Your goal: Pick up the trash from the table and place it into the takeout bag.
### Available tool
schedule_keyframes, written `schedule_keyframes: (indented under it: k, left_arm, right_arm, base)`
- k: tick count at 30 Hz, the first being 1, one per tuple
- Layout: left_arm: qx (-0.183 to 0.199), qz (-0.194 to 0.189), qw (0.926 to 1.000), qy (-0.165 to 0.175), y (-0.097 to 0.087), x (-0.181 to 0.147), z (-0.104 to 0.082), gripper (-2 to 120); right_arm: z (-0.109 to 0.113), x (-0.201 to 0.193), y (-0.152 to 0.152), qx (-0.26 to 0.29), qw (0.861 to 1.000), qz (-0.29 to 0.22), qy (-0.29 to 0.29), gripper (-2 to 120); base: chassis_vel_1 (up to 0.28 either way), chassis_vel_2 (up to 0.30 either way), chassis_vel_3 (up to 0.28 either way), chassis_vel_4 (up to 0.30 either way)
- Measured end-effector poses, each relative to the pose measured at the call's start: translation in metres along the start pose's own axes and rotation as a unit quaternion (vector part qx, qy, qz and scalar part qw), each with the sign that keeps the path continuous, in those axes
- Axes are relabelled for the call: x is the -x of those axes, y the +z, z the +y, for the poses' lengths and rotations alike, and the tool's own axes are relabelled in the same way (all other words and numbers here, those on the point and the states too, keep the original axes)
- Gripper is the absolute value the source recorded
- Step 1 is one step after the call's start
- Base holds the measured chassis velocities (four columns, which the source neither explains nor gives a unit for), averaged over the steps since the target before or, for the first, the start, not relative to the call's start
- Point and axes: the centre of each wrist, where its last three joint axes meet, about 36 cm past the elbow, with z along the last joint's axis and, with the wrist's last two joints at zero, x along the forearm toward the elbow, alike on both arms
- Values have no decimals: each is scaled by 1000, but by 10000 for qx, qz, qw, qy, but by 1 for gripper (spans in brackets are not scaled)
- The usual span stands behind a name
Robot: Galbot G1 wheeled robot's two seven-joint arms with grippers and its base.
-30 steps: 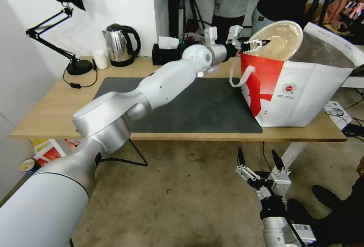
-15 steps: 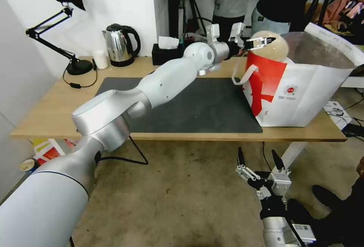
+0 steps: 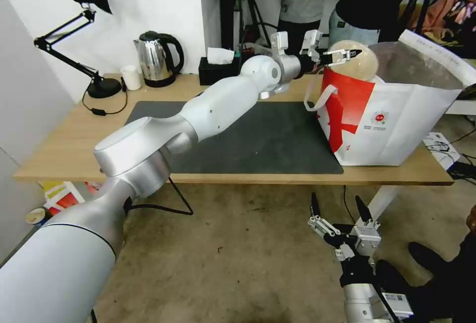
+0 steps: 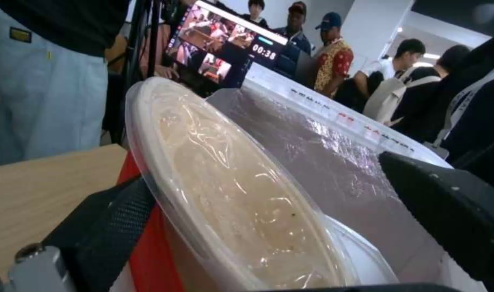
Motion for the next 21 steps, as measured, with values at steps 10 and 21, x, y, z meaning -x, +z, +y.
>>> schedule_keyframes:
  k: [10,21]
  left_arm:
    - [6,-56,10000,68,-5,0,-2,100]
    - [35,-283,9991,329,-28,0,-15,100]
  right_arm:
    - [0,0,0,0,10000,0,0,100]
    - [0,0,0,0,10000,0,0,100]
  base:
    - [0,0,0,0]
    - [0,0,0,0]
